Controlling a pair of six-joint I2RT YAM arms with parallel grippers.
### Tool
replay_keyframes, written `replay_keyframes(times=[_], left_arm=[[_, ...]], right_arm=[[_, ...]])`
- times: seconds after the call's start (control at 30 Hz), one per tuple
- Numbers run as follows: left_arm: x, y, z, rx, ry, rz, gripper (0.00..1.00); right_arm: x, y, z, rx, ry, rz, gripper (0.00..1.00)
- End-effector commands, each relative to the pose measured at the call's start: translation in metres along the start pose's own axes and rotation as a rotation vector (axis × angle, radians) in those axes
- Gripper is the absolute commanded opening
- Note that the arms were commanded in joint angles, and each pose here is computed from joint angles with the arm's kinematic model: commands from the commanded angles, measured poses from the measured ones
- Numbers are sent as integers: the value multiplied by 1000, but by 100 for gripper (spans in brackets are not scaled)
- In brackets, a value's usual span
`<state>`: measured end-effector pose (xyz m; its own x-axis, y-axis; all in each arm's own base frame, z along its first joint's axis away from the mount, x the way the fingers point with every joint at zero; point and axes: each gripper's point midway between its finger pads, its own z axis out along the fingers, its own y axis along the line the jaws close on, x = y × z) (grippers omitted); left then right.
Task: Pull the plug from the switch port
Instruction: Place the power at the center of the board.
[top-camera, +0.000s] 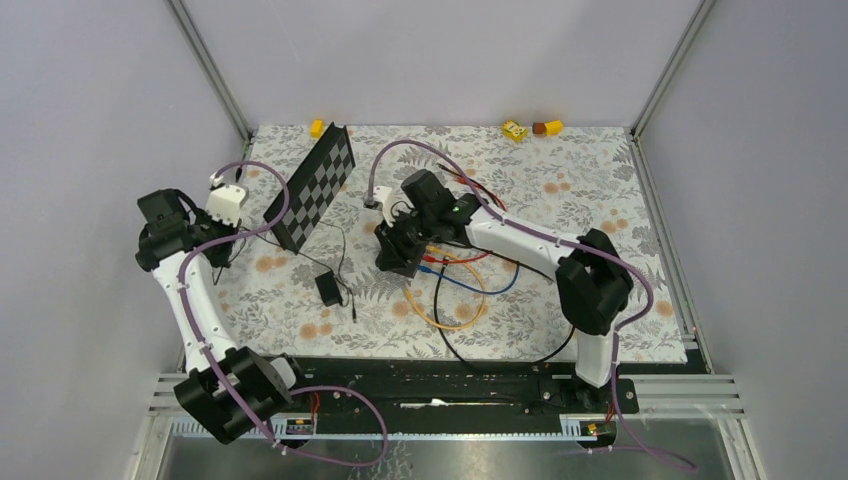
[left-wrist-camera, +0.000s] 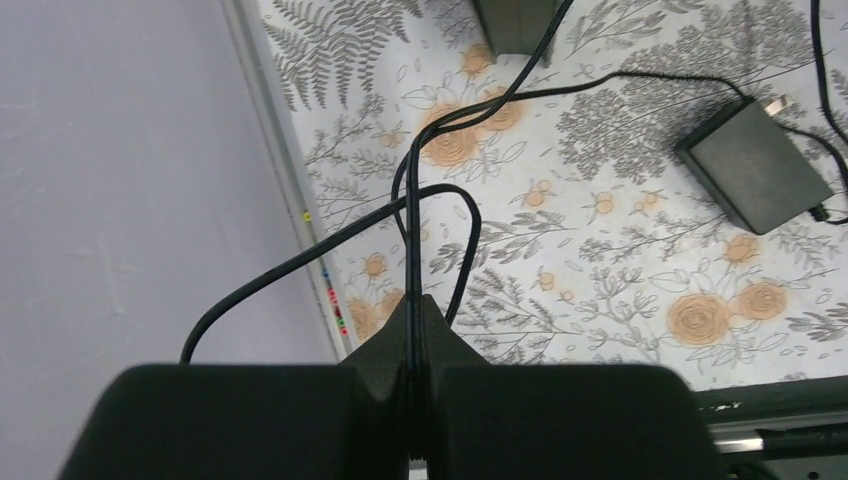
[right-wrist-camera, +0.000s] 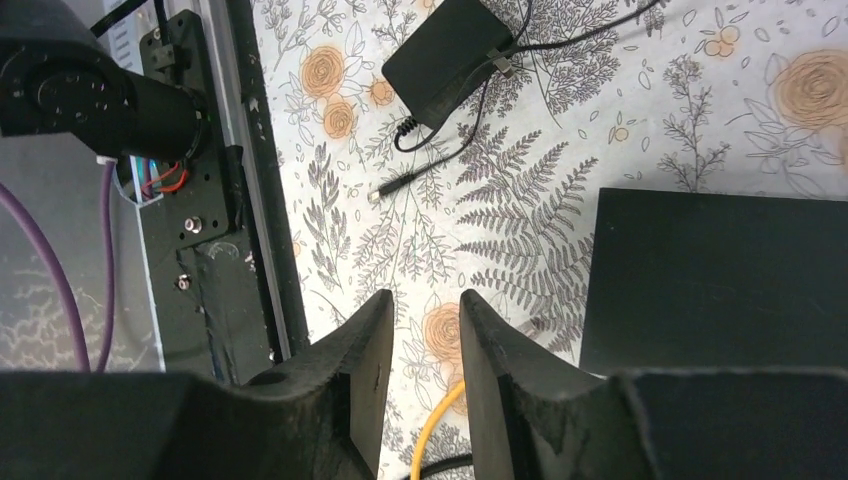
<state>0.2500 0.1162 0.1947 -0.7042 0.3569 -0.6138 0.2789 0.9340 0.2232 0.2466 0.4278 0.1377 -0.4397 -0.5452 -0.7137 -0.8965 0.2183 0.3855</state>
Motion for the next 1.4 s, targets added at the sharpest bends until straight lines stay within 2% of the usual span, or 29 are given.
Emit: replay_keyframes(times=[0.0, 0.3, 0.4, 0.6, 0.7, 0.8, 0.93, 1.07, 1.2, 1.37], left_arm=[[-5, 10, -11, 3, -22, 58, 0], [15, -48, 0, 171, -86, 204, 0], [22, -66, 10, 220, -65, 235, 2], [24, -78, 42, 193, -13, 234, 8], [24, -85, 56, 194, 8, 225, 17], [21, -88, 69, 177, 15, 218, 29], [17, -88, 73, 170, 16, 209, 51], [10, -93, 68, 175, -19, 221, 79], [0, -106, 58, 213, -63, 227, 98], [-19, -138, 55, 301, -113, 234, 99]], right_arm=[[4, -4, -21, 65, 7, -116, 38], [15, -15, -41, 106, 8, -137, 38], [20, -24, -49, 126, 7, -129, 39], [28, -38, -66, 158, -1, -101, 39], [34, -45, -76, 181, -1, -94, 39], [39, -50, -85, 198, -6, -85, 39], [44, -54, -98, 224, -10, -81, 40], [47, -56, -111, 245, -24, -75, 40], [49, -56, -122, 262, -38, -66, 40], [53, -56, -133, 293, -28, -51, 41]])
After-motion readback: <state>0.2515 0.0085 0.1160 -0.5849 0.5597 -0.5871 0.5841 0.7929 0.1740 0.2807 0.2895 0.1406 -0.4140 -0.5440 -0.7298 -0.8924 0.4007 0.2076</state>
